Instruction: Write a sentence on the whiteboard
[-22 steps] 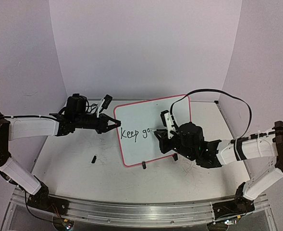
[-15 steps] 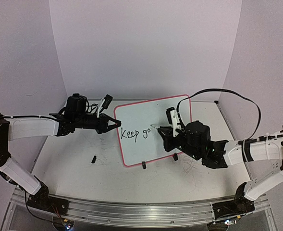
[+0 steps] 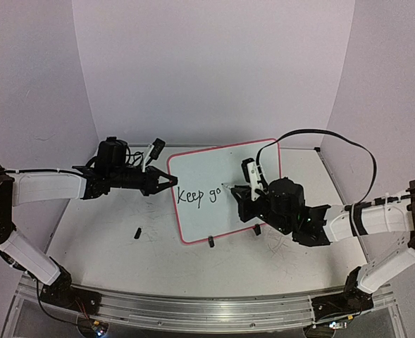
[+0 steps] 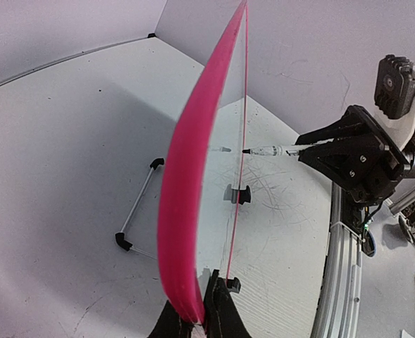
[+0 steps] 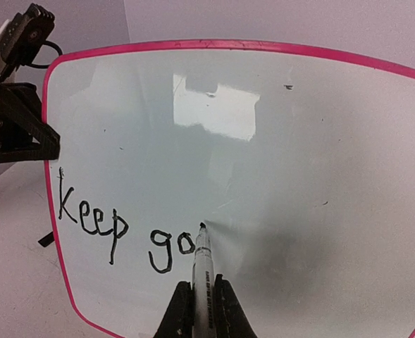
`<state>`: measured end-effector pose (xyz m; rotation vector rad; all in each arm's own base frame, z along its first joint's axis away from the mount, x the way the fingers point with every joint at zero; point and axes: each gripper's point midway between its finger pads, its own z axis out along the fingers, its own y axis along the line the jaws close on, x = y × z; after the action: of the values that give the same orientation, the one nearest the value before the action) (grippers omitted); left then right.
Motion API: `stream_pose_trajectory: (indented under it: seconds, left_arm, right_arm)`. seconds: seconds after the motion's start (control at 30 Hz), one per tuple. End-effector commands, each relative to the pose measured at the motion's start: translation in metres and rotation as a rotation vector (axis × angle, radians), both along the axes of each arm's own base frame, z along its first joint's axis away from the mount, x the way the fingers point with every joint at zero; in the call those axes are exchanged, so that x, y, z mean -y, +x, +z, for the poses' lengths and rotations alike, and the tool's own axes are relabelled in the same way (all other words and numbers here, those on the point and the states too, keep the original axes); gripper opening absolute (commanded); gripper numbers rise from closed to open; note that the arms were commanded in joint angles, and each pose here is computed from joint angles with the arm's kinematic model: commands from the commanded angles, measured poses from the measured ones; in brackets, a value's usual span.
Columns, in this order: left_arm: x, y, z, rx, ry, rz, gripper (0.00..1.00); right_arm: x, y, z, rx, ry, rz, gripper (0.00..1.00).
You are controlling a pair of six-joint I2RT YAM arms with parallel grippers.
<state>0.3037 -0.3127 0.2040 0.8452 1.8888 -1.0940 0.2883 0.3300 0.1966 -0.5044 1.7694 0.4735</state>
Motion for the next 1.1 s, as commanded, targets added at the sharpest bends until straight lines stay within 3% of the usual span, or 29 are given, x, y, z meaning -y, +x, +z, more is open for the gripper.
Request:
stream_pose_trajectory:
  seconds: [0.0,1.07]
  left_arm:
    - [-0.014,0.025,0.006,0.131,0.074,0.110,0.00]
    - [-0.014,0.024,0.008,0.132,0.070,0.106,0.00]
  right_arm:
    - [-0.003,0.009,0.028,0.055,0.050,-0.029,0.00]
    - [-0.001,0.009,0.005,0.007,0.009,-0.038,0.00]
